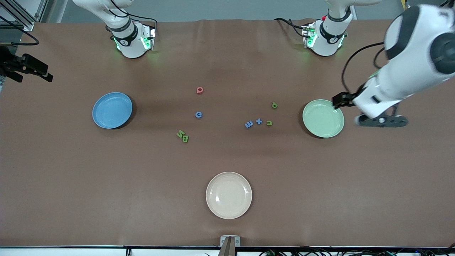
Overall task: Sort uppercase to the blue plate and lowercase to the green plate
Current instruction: 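Reach the left gripper toward the blue letter m, then grasp the blue m with the left gripper while the right gripper reaches the B, then carry the m onto the green plate while the right gripper grasps the B, then release the m and grasp the blue x with the left gripper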
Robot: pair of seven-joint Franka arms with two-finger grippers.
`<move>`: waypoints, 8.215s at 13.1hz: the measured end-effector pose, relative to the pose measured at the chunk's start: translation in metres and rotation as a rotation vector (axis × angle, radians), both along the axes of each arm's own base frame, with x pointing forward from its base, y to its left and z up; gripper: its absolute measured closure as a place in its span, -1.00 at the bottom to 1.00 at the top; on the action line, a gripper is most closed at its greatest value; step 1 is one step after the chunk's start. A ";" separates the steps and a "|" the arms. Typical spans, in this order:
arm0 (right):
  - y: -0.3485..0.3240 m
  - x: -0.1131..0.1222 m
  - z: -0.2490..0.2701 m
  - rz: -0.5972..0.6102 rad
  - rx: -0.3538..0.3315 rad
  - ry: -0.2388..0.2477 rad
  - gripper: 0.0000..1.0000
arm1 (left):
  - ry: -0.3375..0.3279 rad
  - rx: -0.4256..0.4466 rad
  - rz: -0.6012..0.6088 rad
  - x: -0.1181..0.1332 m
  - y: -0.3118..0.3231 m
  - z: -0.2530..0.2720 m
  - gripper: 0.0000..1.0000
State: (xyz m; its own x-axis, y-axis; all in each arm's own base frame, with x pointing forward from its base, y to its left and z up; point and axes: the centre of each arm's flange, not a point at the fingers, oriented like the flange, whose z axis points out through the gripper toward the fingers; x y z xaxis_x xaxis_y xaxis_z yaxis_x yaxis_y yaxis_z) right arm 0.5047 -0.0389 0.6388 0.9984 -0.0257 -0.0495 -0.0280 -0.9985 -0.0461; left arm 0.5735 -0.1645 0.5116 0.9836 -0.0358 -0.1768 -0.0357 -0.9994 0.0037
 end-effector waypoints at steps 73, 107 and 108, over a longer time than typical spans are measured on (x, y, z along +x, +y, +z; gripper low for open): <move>0.358 0.050 -0.455 -0.151 -0.003 -0.067 -0.49 | -0.078 0.079 0.044 -0.107 0.019 -0.297 0.20; 0.354 0.037 -0.464 -0.144 -0.047 -0.008 0.30 | -0.087 0.015 0.534 -0.116 -0.220 -0.326 -0.94; 0.348 0.038 -0.462 -0.149 -0.059 0.009 0.30 | -0.081 0.018 0.538 -0.115 -0.219 -0.329 -0.81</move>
State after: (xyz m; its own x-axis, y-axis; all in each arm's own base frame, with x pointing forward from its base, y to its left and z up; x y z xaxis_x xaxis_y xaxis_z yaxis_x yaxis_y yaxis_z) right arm 0.5425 0.3091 0.1773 0.9828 -0.1770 -0.0526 -0.1766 -0.9842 0.0134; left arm 0.4588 -0.3833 0.1825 0.8729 0.4786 -0.0953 0.4812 -0.8766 0.0054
